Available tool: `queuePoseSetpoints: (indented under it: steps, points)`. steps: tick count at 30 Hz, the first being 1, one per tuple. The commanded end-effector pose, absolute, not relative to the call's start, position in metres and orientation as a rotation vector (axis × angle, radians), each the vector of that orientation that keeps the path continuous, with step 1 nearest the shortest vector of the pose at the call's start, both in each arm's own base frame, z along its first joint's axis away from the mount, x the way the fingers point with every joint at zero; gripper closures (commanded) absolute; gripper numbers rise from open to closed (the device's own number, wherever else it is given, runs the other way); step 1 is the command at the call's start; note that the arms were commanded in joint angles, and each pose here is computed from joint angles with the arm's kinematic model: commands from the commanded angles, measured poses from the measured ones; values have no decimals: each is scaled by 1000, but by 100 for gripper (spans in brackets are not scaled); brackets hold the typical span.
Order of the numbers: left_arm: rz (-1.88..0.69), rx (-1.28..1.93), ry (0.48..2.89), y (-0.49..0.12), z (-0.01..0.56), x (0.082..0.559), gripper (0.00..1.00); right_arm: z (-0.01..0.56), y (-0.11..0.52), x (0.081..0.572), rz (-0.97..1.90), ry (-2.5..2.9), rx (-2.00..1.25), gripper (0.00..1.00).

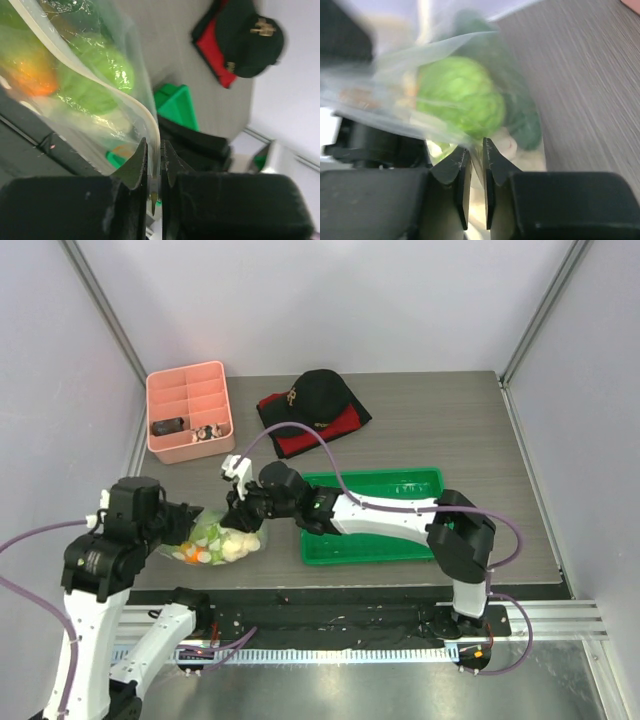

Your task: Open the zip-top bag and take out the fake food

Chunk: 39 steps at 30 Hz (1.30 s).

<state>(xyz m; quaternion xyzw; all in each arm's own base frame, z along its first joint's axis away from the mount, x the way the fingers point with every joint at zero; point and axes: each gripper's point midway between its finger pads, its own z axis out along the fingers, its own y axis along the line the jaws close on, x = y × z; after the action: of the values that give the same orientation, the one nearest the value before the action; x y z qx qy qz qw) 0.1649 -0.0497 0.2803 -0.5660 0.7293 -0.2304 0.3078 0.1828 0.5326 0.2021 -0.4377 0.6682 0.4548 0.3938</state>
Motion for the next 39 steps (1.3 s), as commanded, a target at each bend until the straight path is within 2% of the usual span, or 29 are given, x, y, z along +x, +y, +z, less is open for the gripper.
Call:
queuePoseSetpoints:
  steps: [1,4,5,9,10,12,14,25,31,39]
  points:
    - [-570,-1570,2001,-60,247,179,100,203,521,245,1088,1707,-940,83]
    - [-509,-1583,1993,-55,241,186,100,186,507,250,1001,1730,-1007,62]
    - [-500,-1587,1989,-54,241,188,100,184,503,251,979,1740,-1012,51]
    - [-448,-1591,2008,-53,242,196,100,186,486,230,1005,1714,-1048,36]
    - [-435,-1592,2016,-53,243,198,100,208,483,219,1045,1657,-1050,32]
    - [-418,-1592,2022,-52,245,198,100,215,481,206,1042,1584,-1096,21]
    - [-397,-1588,2009,-48,250,198,100,224,488,190,1055,1515,-1164,17]
    - [-304,-1612,2011,-35,266,181,100,277,527,205,1034,1394,-1078,15]
    - [-311,-1673,1989,-37,266,180,100,276,552,197,1137,1415,-1089,21]
    - [-314,-1696,1940,-32,271,179,100,272,565,186,1194,1447,-1059,16]
